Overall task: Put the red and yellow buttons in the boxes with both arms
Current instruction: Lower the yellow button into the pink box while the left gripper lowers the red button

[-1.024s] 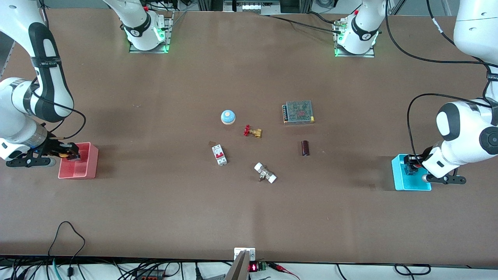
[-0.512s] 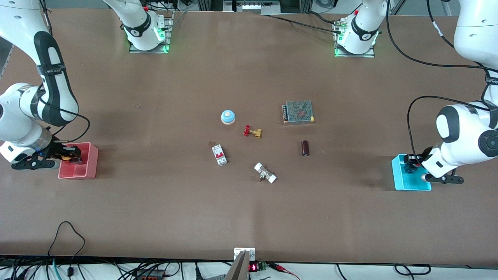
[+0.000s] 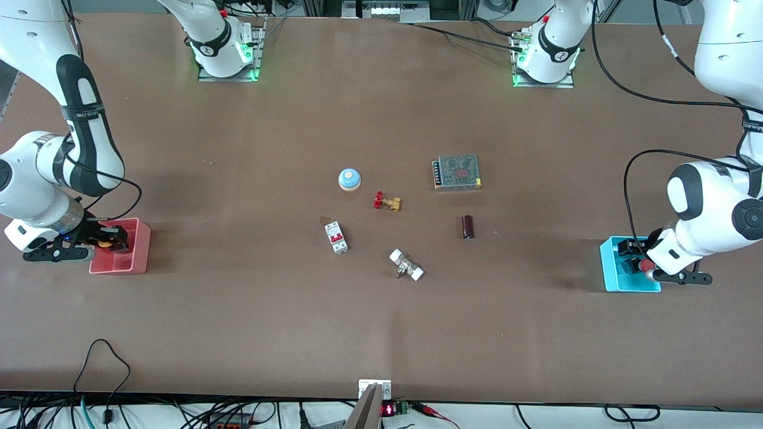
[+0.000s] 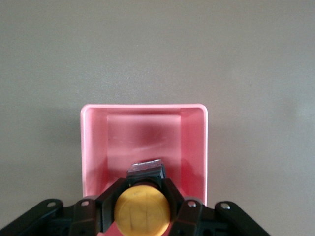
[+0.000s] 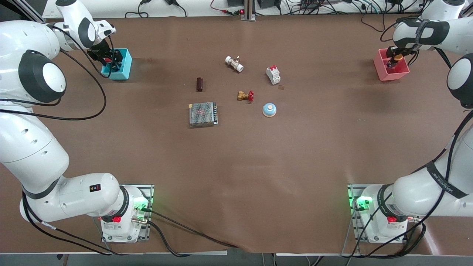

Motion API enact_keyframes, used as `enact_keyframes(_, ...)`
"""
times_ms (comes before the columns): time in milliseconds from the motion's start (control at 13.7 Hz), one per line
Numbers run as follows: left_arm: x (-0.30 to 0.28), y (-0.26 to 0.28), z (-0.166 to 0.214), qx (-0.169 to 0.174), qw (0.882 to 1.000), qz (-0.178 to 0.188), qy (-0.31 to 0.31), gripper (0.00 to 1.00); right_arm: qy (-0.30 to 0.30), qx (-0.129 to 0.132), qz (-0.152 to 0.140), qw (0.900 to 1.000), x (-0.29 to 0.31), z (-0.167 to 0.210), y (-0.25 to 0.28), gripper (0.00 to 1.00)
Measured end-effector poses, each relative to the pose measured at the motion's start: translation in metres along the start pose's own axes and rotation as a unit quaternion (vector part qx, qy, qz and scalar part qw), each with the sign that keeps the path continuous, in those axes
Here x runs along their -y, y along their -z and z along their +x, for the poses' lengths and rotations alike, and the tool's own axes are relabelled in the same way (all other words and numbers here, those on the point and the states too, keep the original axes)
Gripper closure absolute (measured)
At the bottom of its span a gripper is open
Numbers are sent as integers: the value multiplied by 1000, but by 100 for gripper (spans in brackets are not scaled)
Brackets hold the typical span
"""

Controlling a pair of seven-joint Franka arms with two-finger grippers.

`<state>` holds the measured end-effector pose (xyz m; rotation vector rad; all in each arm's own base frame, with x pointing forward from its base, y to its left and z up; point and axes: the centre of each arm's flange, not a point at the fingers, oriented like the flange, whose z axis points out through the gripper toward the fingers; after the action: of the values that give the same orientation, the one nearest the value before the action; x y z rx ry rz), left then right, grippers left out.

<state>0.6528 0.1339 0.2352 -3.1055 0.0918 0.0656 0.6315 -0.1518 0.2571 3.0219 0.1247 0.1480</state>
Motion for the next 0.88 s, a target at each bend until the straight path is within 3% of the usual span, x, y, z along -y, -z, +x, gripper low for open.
enact_keyframes(73, 0, 2, 1, -2, 1000, 1, 0, 2, -3, 0, 2, 1000, 0, 0, -1, 63)
enact_keyframes(146, 0, 4, 2, -4, 1000, 1, 0, 0, -7, -1, 5, 1000, 0, 0, -2, 63)
enact_keyframes(512, -2, 40, 7, -21, 1000, 6, -3, 0, -13, 2, 10, 1000, 1, -2, -8, 63)
enact_keyframes(878, -66, 149, -3, -17, 1000, -2, -7, 0, -13, 6, 11, 1000, 2, -3, -15, 63)
